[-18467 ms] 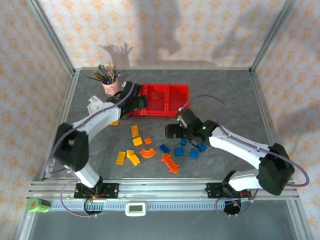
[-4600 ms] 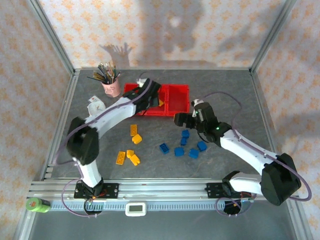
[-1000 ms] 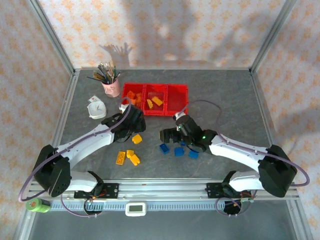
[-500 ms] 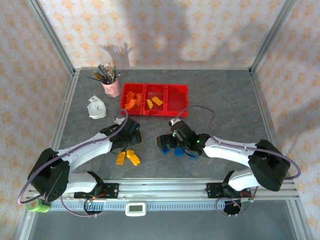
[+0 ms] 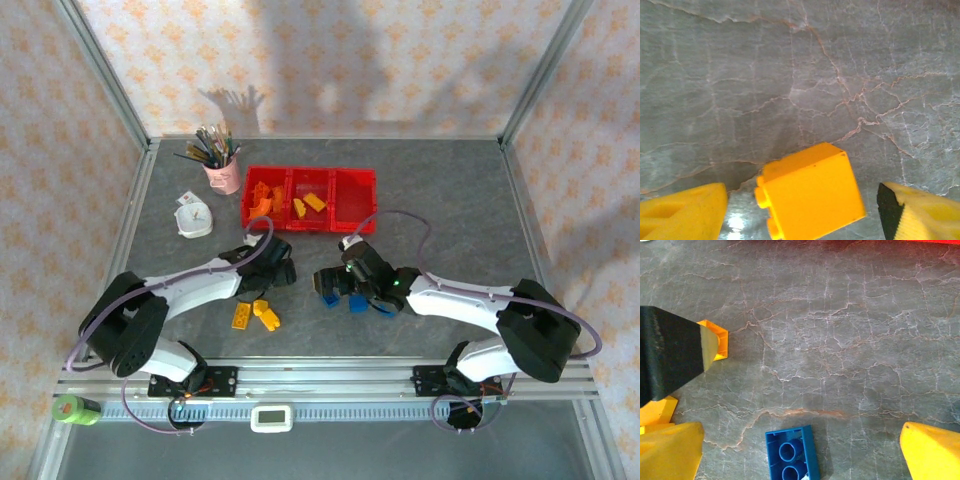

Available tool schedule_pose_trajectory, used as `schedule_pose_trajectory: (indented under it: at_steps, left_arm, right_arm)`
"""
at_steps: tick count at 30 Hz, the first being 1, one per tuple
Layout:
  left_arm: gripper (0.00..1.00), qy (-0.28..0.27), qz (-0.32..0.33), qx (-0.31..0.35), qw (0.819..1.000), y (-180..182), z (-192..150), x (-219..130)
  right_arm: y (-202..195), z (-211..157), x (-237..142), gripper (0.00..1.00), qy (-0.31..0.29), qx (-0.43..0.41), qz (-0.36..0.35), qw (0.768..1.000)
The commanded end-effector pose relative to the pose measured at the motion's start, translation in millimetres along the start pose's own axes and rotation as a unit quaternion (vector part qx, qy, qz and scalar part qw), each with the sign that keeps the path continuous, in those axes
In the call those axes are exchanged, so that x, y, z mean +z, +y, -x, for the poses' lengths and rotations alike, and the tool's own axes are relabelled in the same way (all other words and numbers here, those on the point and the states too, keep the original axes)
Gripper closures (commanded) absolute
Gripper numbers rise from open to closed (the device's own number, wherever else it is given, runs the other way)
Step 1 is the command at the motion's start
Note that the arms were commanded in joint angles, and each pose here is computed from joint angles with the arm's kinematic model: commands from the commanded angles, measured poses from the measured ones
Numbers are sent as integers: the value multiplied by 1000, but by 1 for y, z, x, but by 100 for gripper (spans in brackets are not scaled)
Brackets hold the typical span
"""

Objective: Sort the legos into containers by color
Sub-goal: Pick up the lego from the center of the table.

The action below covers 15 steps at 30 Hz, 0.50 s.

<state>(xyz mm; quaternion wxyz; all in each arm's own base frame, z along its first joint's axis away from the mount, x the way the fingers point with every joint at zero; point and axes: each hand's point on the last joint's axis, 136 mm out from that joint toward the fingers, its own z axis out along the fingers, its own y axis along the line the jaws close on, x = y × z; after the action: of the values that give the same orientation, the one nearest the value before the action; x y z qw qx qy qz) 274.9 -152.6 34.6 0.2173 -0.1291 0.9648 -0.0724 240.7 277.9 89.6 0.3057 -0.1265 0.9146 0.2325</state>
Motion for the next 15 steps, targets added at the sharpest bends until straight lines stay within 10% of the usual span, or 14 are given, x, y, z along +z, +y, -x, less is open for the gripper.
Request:
schedule_pose_trajectory:
  at_steps: [1,15]
  left_arm:
    - [23,-9,-8,5,1000,-13,8,1]
    - [52,-20,30,9,999,-6,13,8]
  right_arm:
    - [-8,0,-1,0,-11,-7,-18,1000]
    - [-5,6,-4,0,-18,-11,-14,1000]
